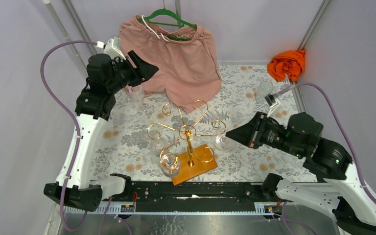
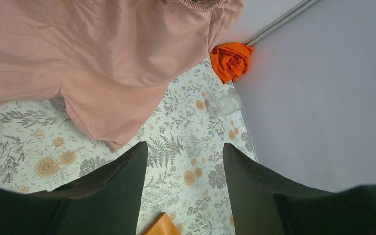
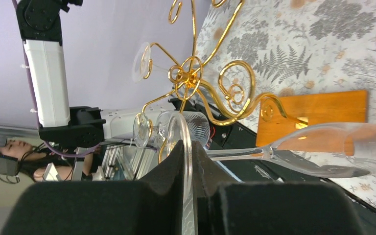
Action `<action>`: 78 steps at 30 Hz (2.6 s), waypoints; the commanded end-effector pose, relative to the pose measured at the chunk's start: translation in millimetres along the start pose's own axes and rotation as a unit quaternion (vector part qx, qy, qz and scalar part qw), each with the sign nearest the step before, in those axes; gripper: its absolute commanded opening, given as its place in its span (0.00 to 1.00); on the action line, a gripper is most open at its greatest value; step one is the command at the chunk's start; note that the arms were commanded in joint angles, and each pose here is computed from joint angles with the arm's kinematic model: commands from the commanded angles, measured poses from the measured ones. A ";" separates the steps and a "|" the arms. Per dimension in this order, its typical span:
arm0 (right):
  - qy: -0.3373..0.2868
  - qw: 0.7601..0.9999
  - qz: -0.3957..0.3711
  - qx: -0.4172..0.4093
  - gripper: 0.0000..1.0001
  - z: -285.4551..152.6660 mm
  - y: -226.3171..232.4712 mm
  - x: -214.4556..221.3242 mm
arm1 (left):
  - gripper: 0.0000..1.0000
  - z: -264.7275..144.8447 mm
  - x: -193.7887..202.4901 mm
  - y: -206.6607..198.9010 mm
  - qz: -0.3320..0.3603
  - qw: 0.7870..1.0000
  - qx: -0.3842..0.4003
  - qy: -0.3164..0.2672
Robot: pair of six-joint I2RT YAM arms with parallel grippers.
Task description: Take the wine glass off the wine glass rack
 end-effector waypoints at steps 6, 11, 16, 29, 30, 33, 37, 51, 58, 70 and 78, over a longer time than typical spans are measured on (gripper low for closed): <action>-0.119 0.990 -0.032 0.063 0.00 -49.0 -3.2 -46.6 | 0.66 -0.7 -1.7 -4.6 0.012 1.000 0.010 -0.005; -0.171 0.978 -0.083 0.082 0.00 -48.1 13.6 -80.6 | 0.66 8.1 -5.2 -6.1 0.009 1.000 0.019 -0.008; -0.234 0.953 -0.154 0.113 0.00 -38.6 39.8 -127.6 | 0.66 26.1 -9.6 -13.2 0.004 0.998 0.055 -0.006; -0.281 0.926 -0.254 -0.003 0.00 6.7 156.0 -186.1 | 0.67 41.4 -53.8 -42.2 -0.084 0.932 0.352 -0.032; -0.282 0.924 -0.256 -0.010 0.00 9.3 160.8 -187.8 | 0.66 40.4 -54.8 -43.3 -0.082 0.928 0.363 -0.035; -0.281 0.923 -0.262 -0.038 0.00 18.1 175.8 -189.3 | 0.66 40.0 -56.7 -43.7 -0.087 0.918 0.385 -0.040; -0.266 0.930 -0.244 -0.070 0.00 37.7 181.6 -202.3 | 0.67 38.6 -59.9 -37.7 -0.098 0.908 0.403 -0.050; -0.092 0.917 -0.089 -0.377 0.00 92.4 163.7 -246.4 | 0.67 31.1 -65.5 -6.6 -0.136 0.886 0.437 -0.067; -0.058 0.862 -0.043 -0.502 0.00 70.5 165.1 -251.6 | 0.67 32.5 -60.2 -1.9 -0.135 0.891 0.429 -0.069; -0.027 0.813 0.038 -0.580 0.00 69.1 129.3 -262.8 | 0.67 22.1 -63.4 -5.9 -0.136 0.877 0.451 -0.090; -0.022 0.808 0.051 -0.586 0.00 69.2 121.2 -259.0 | 0.68 20.3 -65.9 -7.8 -0.136 0.875 0.455 -0.092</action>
Point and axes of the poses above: each gripper's point midway between its finger pads, its own z axis out along the fingers, its own y axis along the line the jaws close on, x = y × z, the point moved 1 cm from there along -z, back along the fingers, and after that the axes turned 7 degrees about z, right-handed, at the moved point
